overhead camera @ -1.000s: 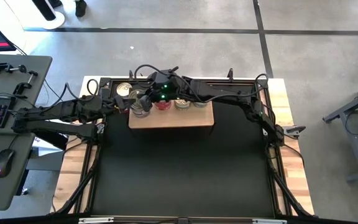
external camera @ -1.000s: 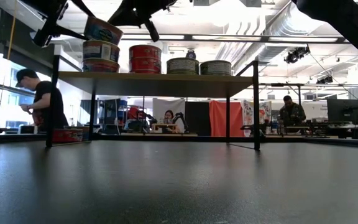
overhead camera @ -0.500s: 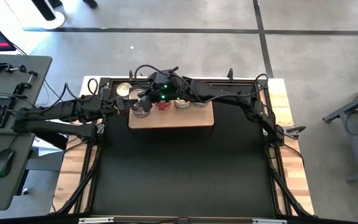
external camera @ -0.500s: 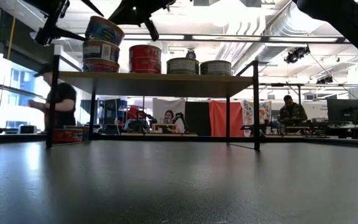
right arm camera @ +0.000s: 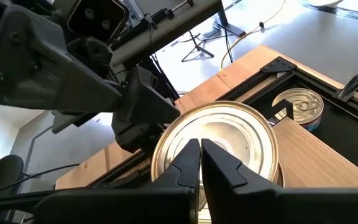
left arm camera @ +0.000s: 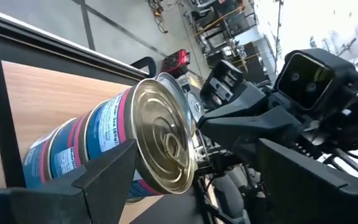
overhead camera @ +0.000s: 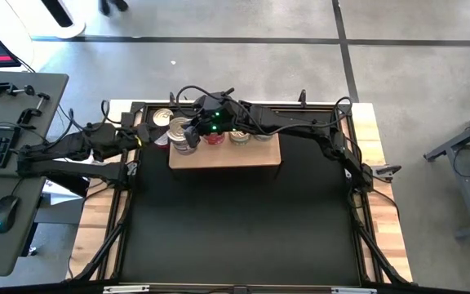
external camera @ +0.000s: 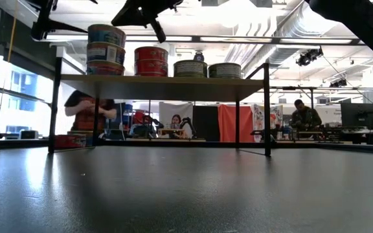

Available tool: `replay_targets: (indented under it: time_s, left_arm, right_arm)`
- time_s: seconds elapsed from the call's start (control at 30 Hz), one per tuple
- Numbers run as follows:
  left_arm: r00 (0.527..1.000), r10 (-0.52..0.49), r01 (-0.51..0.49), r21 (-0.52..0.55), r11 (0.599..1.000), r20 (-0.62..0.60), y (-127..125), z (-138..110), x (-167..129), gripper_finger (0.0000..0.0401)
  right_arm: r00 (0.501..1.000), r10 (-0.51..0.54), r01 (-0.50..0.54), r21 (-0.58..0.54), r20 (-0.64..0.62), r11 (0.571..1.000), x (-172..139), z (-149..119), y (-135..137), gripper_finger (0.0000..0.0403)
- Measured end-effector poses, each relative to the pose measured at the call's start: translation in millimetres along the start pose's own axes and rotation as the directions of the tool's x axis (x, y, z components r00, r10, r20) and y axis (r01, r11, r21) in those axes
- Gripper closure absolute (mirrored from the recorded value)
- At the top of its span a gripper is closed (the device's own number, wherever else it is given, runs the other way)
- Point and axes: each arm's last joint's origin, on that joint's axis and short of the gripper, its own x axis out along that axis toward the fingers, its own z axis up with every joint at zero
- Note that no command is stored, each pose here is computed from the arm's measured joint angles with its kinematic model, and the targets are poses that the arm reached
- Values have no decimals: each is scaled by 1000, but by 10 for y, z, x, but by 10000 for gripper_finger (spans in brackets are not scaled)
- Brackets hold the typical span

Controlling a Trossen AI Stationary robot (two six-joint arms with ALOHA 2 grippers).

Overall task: Stack canned seafood by type on shelf
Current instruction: Stack the red tuna can on top of the red tuna cans on the shelf

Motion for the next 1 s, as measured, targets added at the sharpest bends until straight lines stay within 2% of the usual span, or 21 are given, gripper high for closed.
replay_targets:
  time_s: [0.23, 0.33, 0.43, 0.57, 0.63, 0.73, 0.9, 1.0]
  left_arm:
    - [1000, 7, -7, 25, 1000, 4, 8, 2, -5, 82]
    - [1000, 6, -6, 30, 1000, 3, 4, -1, 2, 82]
    - [998, -56, 55, 38, 998, 22, -44, 37, -36, 82]
    - [991, -123, 113, 161, 980, 53, -107, 158, -209, 82]
    - [987, -160, 150, 209, 966, 28, -108, 180, -272, 82]
    - [984, -178, 174, 222, 959, -4, -73, 189, -334, 82]
    - [998, -64, 69, 260, 963, -29, 62, 157, -357, 82]
    - [1000, -4, -5, 296, 955, 30, 91, 151, -321, 82]
  right_arm:
    - [1000, -15, 15, -5, -2, 1000, 0, -6, -8, 398]
    - [999, -30, 31, -43, 12, 999, -12, 26, -33, 398]
    - [999, -27, 30, -69, 40, 997, -94, 126, -46, 398]
    - [997, -36, 43, -90, 75, 995, -282, 295, -92, 398]
    - [996, -51, 58, -95, 72, 994, -356, 349, -135, 398]
    - [996, -66, 72, -90, 64, 993, -426, 407, -209, 398]
    - [995, -84, 87, -69, 52, 994, -536, 483, -296, 398]
    - [994, -104, 106, -72, 25, 992, -547, 474, -340, 398]
